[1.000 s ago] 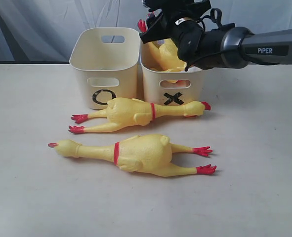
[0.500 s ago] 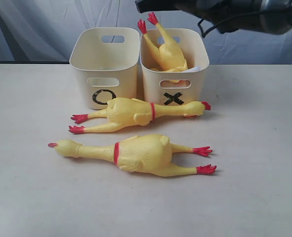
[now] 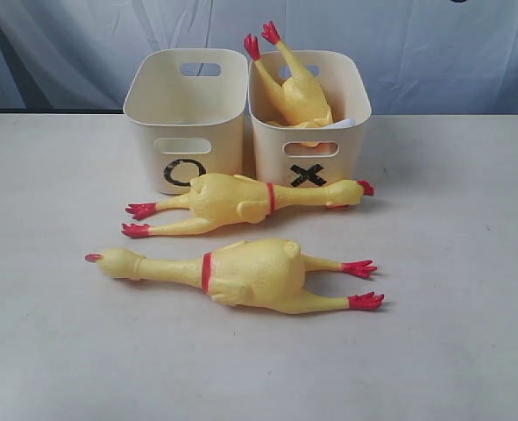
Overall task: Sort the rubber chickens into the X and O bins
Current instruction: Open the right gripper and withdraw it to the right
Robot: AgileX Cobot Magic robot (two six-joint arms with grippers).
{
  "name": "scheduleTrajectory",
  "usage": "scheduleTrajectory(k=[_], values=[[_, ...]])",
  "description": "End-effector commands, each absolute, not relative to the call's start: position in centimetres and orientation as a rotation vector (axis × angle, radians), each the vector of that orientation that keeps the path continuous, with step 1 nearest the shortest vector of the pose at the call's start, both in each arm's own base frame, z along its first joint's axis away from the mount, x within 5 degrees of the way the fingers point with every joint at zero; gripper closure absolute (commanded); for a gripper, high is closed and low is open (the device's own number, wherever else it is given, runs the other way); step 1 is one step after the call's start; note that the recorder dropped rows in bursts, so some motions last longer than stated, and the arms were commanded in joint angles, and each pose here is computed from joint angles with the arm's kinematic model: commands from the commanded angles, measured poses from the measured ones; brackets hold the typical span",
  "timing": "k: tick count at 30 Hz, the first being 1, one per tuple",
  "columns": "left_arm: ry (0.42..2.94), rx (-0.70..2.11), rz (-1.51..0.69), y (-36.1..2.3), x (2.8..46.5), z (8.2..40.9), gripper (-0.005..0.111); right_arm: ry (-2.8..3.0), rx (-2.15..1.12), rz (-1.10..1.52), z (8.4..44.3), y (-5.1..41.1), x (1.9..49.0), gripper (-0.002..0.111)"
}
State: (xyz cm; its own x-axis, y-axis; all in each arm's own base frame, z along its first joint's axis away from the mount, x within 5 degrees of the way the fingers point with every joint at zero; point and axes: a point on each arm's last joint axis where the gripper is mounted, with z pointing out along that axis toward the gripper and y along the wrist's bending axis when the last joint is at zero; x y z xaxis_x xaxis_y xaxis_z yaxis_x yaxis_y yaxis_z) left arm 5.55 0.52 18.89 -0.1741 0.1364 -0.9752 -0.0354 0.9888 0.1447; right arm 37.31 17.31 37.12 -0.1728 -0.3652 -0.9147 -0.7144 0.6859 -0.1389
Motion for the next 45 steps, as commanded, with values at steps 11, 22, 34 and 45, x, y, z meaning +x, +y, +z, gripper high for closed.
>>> scheduleTrajectory(k=[11,22,34,45], values=[[1.711,0.076,0.149,0.5,5.5,19.3,0.107,1.947,-0.943,0.447,39.5,15.9,33.1,0.108],[1.651,-0.117,-0.116,-0.1,5.6,19.8,0.107,2.005,-0.965,0.418,37.8,15.0,31.4,0.108],[1.165,-0.483,-0.46,1.1,5.1,23.4,0.107,2.096,-0.749,0.515,32.4,12.9,25.7,0.108],[1.225,-0.404,-0.493,0.2,4.8,25.2,0.107,2.088,-0.618,0.545,29.5,9.9,18.2,0.108]])
